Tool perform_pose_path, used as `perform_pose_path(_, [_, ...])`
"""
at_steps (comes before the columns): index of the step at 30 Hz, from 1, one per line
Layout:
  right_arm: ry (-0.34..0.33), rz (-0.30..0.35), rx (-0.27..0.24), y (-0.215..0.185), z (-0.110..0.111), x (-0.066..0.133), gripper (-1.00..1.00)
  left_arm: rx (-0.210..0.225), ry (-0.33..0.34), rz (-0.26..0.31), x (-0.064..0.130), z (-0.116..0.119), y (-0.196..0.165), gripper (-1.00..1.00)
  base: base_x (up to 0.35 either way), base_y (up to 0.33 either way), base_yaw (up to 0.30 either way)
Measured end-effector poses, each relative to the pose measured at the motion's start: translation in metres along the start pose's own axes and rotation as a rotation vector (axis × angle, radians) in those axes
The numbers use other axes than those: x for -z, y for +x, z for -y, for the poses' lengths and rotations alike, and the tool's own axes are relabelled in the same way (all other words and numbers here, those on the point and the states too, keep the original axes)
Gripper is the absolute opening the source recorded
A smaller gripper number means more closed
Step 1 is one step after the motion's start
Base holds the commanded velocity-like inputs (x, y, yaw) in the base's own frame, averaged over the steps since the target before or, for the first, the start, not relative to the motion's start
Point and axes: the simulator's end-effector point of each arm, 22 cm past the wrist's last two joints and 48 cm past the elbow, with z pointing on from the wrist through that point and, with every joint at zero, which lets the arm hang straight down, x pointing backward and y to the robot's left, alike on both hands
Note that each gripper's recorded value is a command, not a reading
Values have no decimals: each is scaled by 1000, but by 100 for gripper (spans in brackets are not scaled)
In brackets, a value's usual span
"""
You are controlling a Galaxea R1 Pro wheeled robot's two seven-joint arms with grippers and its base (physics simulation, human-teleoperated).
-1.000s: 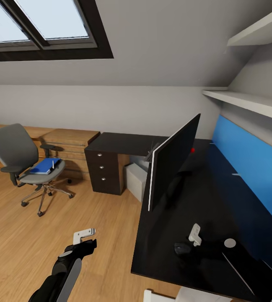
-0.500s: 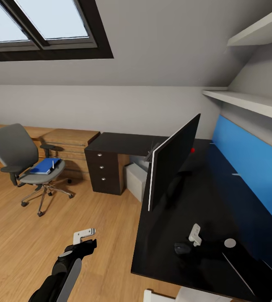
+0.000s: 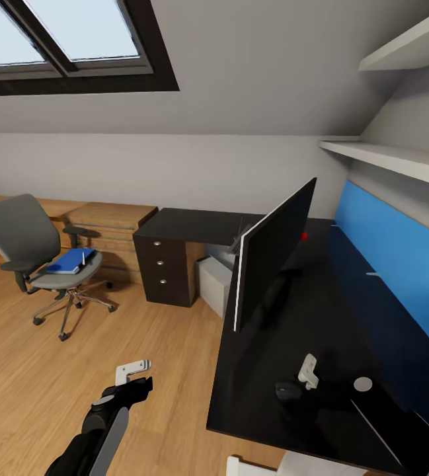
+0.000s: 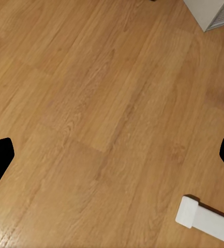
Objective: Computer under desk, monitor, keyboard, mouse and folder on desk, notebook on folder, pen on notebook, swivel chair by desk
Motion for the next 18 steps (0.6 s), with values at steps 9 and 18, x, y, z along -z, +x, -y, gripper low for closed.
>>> perform_pose_path(9, [0,0,-1,1,0,0,100,0,1,0,0,0,0,100,0,0,0])
perform_pose_path(18, [-1,0,-1,1,0,0,-100,0,1,0,0,0,0,100,0,0,0])
